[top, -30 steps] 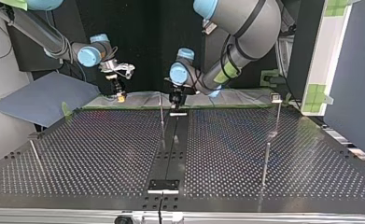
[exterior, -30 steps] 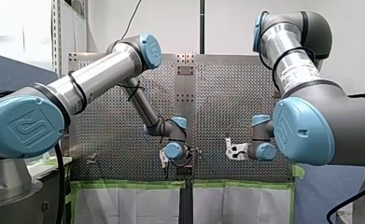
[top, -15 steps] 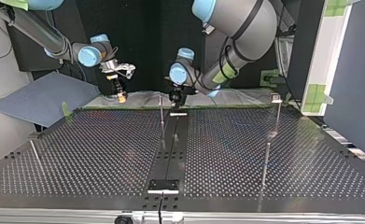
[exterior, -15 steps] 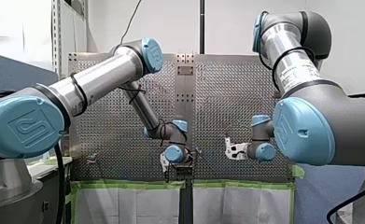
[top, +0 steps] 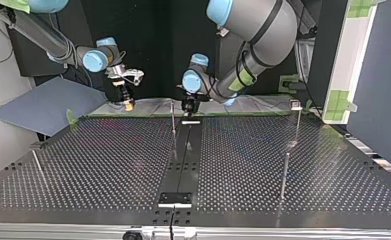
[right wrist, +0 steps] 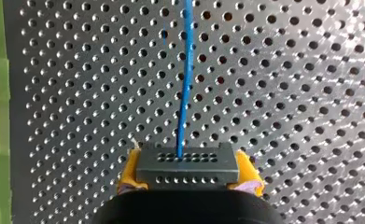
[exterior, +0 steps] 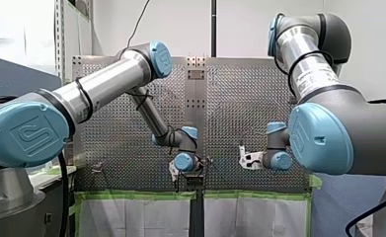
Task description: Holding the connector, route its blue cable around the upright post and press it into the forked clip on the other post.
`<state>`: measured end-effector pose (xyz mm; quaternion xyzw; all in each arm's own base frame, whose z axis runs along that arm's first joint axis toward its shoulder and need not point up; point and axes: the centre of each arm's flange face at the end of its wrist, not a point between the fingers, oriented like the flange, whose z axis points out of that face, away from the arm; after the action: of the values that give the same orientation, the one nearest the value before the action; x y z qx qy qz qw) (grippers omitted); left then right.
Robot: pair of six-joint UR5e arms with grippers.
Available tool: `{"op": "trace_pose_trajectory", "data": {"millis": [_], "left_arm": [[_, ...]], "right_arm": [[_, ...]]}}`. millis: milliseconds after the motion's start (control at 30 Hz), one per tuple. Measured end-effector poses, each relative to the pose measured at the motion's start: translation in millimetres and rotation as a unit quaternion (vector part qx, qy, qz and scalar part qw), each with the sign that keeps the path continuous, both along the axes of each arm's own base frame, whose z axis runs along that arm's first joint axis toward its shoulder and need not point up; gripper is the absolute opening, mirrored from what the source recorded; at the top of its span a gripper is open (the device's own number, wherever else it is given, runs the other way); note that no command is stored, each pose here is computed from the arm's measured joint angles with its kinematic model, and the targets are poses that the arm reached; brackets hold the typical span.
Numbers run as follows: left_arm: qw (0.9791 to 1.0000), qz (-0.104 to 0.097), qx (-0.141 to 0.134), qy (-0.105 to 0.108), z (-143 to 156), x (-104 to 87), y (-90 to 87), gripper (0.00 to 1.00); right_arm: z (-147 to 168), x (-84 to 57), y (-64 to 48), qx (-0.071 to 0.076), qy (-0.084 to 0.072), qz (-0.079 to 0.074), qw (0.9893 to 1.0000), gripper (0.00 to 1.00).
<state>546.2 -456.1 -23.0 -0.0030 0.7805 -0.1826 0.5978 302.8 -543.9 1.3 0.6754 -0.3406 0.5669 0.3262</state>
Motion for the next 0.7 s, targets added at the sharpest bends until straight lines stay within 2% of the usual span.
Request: {"op": "trace_pose_trajectory", "data": {"millis": [200,500,567,633,667,700], "left_arm": [[1.0,0.002,0.0,0.001,0.0,2.4,3.0,0.01],[1.0,0.0,0.003,0.003,-0.3,1.5,2.9,0.04],[0.9999,-0.005,0.009,0.004,-0.3,-0.2,1.1,0.28],[0.9998,-0.011,0.018,0.006,-0.9,-2.6,-0.3,0.28],[0.9996,-0.013,0.023,0.007,-1.2,-3.6,-0.5,0.61],[0.9995,-0.015,0.027,0.008,-1.5,-4.5,-0.7,0.61]], "right_arm": [[-11.0,-4.4,-5.1,0.01,0.006,-0.008,0.9999,0.0],[-11.0,-6.2,-9.8,0.011,0.007,-0.011,0.9999,0.0],[-11.1,-6.1,-9.7,0.011,0.008,-0.011,0.9999,0.0],[-11.3,-6.0,-9.5,0.011,0.008,-0.01,0.9999,0.0],[-11.4,-5.9,-9.5,0.011,0.008,-0.01,0.9999,0.0],[-11.3,-6.0,-9.6,0.011,0.008,-0.01,0.9999,0.0]]}}
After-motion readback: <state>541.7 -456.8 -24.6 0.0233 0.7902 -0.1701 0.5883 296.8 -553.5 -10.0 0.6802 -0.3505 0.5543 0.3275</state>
